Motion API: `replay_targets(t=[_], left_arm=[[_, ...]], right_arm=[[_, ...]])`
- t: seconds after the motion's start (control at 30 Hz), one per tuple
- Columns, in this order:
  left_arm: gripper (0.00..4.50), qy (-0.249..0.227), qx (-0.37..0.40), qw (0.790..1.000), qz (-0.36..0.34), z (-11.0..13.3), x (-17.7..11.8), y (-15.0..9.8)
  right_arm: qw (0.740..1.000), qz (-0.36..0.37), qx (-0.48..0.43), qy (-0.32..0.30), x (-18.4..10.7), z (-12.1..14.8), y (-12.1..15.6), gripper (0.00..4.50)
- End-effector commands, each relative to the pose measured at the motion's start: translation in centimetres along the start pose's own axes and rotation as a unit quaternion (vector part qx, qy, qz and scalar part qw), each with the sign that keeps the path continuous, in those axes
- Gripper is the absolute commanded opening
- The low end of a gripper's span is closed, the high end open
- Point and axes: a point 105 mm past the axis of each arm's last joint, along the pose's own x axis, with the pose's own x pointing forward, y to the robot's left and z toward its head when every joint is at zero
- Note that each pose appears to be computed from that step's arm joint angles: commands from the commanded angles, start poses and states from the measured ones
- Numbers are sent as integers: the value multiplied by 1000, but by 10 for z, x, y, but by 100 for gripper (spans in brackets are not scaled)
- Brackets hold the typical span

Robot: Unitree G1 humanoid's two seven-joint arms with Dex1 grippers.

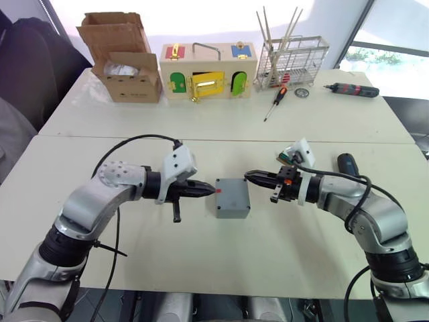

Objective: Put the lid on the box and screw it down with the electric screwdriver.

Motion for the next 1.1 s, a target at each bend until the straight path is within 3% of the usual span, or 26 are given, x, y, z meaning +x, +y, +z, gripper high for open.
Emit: replay_targets(t=[0.03, 0.87, 0.97, 1.1], left_arm=[[0, -17, 10, 1000, 4, 8, -3, -1], [0, -20, 12, 1000, 11, 9, -2, 2], [0, -17, 17, 1000, 16, 8, -1, 3], [0, -20, 16, 1000, 13, 9, -1, 2]], right_arm=[[1000, 1, -16, -16, -2, 9, 1, 1], [1000, -1, -15, 15, 5, -7, 0, 1], [1000, -7, -20, 13, 5, -5, -2, 90], [999, -15, -29, 9, 4, 0, -6, 293]])
